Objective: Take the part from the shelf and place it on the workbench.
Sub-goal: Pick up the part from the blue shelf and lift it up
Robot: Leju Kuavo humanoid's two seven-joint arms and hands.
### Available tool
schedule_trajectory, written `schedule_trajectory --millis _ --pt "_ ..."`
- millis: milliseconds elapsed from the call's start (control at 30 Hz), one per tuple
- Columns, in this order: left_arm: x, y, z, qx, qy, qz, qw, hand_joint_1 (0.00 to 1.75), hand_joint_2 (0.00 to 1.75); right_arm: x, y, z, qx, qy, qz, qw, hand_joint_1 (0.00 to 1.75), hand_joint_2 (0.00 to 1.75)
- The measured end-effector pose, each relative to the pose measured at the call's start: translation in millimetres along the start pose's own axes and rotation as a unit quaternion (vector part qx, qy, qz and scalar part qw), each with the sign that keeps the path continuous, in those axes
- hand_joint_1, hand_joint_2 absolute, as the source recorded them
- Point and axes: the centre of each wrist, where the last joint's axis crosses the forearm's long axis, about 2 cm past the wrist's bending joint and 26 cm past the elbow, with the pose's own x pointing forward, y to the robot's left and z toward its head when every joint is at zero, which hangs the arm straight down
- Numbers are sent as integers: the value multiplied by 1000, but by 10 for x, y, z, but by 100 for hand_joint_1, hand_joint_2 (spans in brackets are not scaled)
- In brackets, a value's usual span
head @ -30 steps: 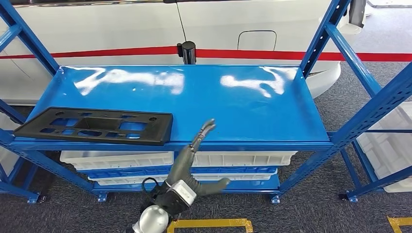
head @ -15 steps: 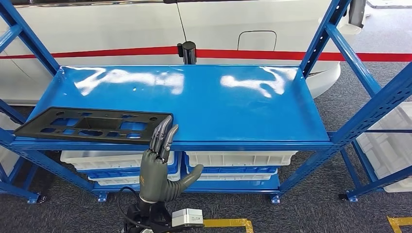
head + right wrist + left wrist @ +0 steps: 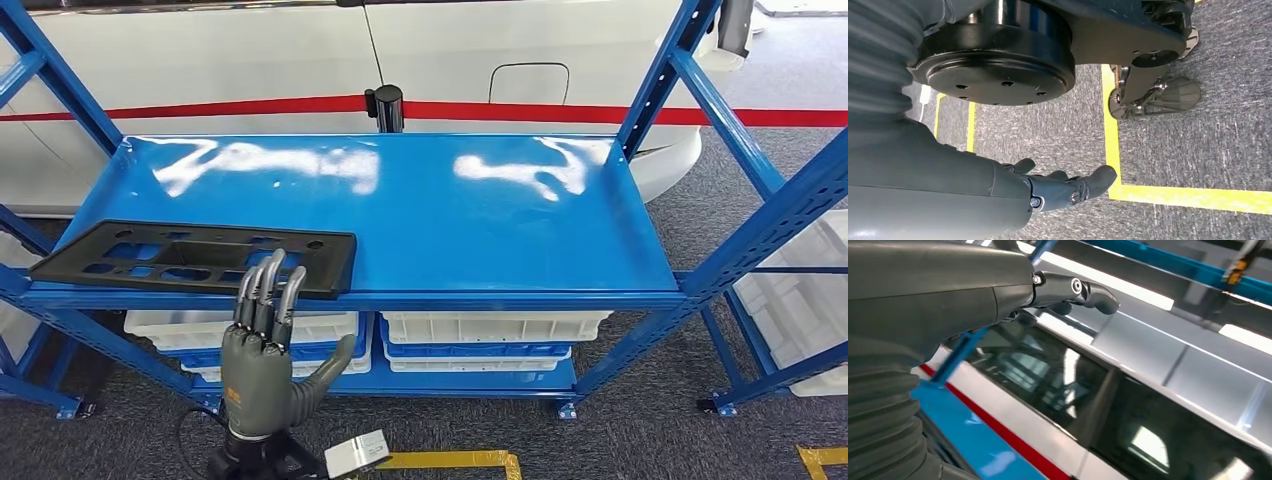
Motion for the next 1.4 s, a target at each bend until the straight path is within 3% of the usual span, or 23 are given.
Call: schedule_trajectory --millis 400,700,1067,1400 --pt "-186 119 277 -21 112 -56 992 0 175 -5 27 13 -1 8 -16 1000 0 175" --pt "-453 56 527 -56 199 -73 976 0 175 -6 27 13 0 7 -14 1000 0 175" --pt "-912 -68 684 -78 248 -76 963 0 175 -6 24 11 5 -1 7 1000 0 175" --pt "-1267 -151 618 -99 242 -111 959 0 175 15 4 0 9 -15 38 999 0 175"
